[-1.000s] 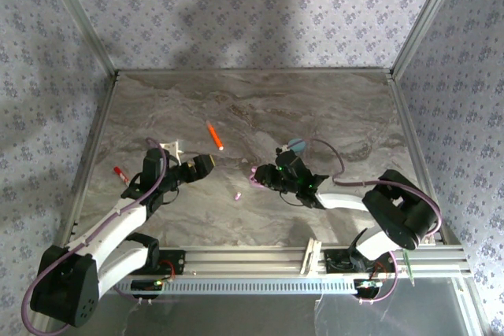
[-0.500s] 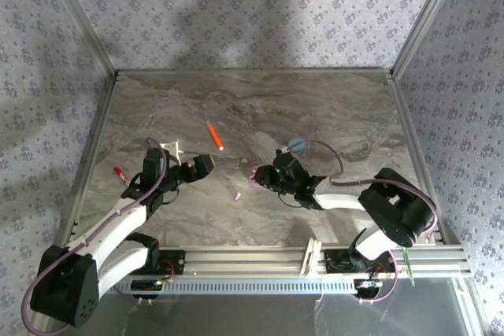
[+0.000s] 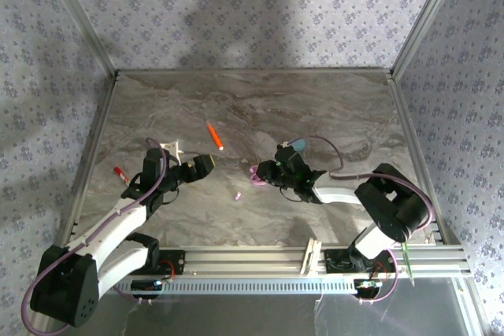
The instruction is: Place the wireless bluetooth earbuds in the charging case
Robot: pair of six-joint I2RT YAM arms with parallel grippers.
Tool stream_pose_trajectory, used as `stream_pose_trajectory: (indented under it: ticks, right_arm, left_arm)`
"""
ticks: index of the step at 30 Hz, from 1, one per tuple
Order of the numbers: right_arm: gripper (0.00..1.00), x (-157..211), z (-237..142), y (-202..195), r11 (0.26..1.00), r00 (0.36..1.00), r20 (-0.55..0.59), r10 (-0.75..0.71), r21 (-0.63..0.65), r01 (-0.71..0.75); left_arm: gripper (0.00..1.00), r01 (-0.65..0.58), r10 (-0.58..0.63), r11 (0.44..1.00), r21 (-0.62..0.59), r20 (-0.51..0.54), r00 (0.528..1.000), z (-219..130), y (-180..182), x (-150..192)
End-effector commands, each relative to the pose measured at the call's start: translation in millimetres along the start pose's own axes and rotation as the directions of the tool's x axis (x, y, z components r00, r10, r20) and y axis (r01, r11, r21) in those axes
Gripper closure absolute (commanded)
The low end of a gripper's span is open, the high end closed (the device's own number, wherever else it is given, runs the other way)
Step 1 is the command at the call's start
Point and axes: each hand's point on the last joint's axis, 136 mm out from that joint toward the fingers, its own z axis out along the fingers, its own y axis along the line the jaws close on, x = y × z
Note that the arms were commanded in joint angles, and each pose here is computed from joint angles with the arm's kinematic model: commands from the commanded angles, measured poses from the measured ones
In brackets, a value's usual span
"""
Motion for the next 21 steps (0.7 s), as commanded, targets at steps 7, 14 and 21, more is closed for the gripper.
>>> stream_pose_trajectory:
  ticks: [7, 14, 21]
  right_arm:
    - [0.81, 9.7, -8.6, 10.2, 1.000, 1.000, -0.010, -0.029, -0.010, 0.029]
    - [0.81, 11.7, -7.7, 11.8, 1.000, 1.000, 0.020, -0.003, -0.009, 0.003]
    - [0.81, 13.7, -1.8, 7.4, 1.000, 1.000, 0.022, 0.008, 0.002, -0.008]
  left_arm:
    - [0.00, -0.028, 0.027, 0.999, 0.044, 0.032, 0.999, -4.4, -16.0, -12.0]
    - [0.00, -0.026, 0.025, 0.999, 0.046, 0.033, 0.999, -5.1, -16.6, -12.3]
    - [0.00, -0.029, 0.028, 0.998, 0.047, 0.035, 0.999, -5.8, -17.3, -12.4]
